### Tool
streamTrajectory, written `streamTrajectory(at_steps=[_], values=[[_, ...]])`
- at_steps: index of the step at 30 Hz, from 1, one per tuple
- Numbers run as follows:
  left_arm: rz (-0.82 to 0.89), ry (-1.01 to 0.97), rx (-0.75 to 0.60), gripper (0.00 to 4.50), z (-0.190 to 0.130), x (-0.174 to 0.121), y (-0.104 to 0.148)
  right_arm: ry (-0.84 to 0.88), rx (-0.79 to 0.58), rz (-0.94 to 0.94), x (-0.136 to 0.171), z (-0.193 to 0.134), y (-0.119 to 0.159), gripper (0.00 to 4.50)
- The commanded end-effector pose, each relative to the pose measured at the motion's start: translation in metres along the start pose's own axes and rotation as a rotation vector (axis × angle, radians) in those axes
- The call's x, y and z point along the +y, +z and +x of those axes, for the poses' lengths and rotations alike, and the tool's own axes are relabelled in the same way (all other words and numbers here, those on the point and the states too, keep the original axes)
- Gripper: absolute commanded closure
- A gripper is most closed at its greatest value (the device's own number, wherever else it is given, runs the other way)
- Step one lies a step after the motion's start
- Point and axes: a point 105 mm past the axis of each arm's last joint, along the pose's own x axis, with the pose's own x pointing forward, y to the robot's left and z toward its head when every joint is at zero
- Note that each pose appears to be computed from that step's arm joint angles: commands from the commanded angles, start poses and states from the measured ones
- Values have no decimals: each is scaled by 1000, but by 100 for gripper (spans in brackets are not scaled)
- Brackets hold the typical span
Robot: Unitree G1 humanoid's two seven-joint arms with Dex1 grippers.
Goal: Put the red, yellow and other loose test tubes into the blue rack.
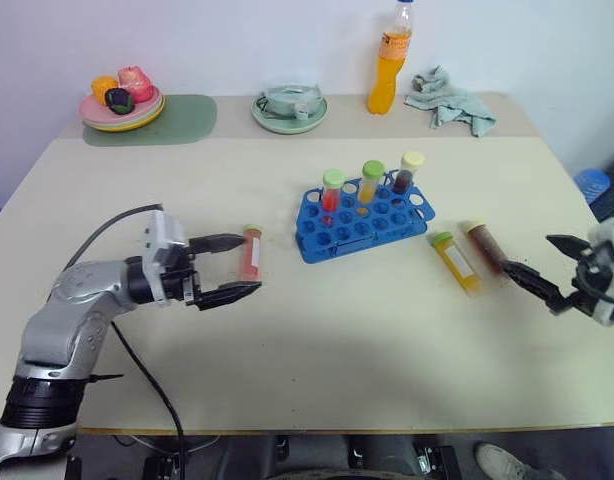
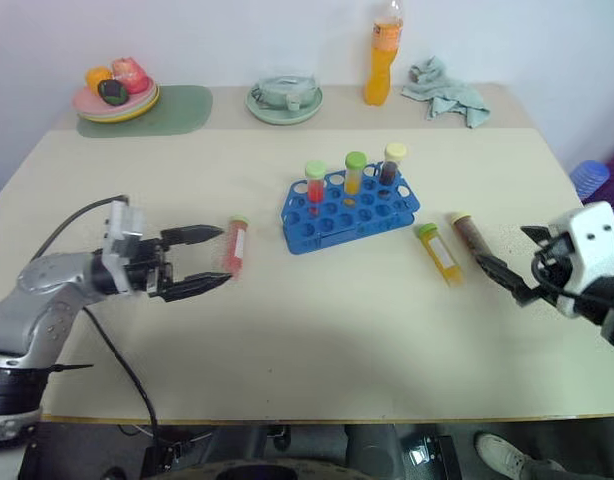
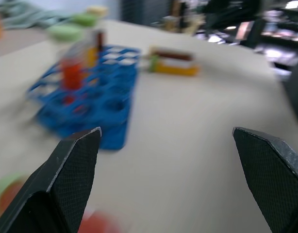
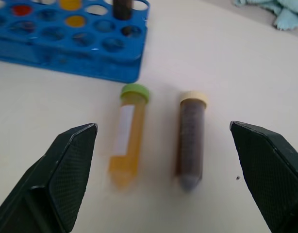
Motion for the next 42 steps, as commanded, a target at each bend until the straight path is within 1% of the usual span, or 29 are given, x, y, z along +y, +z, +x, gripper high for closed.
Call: streamTrajectory(at_steps=[1,3,7,14,20,27,33,36,40,41,42], values=[[43,-99,2,7,14,-10,12,7,92,70,-9,16,-2,0],[44,-138,4,7,19,-12,15,23,136,96,-13,26,-2,0],[47,-186,23,7,24,-12,19,26,207,89,-24,45,-3,0],[46,-247,76,7,28,-14,14,21,264,86,-39,72,-9,0],[57,-253,85,7,29,-18,14,33,311,114,-45,83,-11,0],[52,-228,78,7,28,-22,13,97,389,156,-42,94,-15,0],[46,-202,71,7,26,-25,13,126,468,131,-41,102,-20,0],[42,-192,69,0,26,-27,12,130,494,116,-42,106,-21,80],[37,-174,66,0,26,-29,10,135,508,93,-43,110,-20,269],[37,-171,67,0,25,-29,9,137,511,87,-43,111,-20,327],[37,-164,66,0,25,-29,9,142,511,84,-43,112,-18,357]])
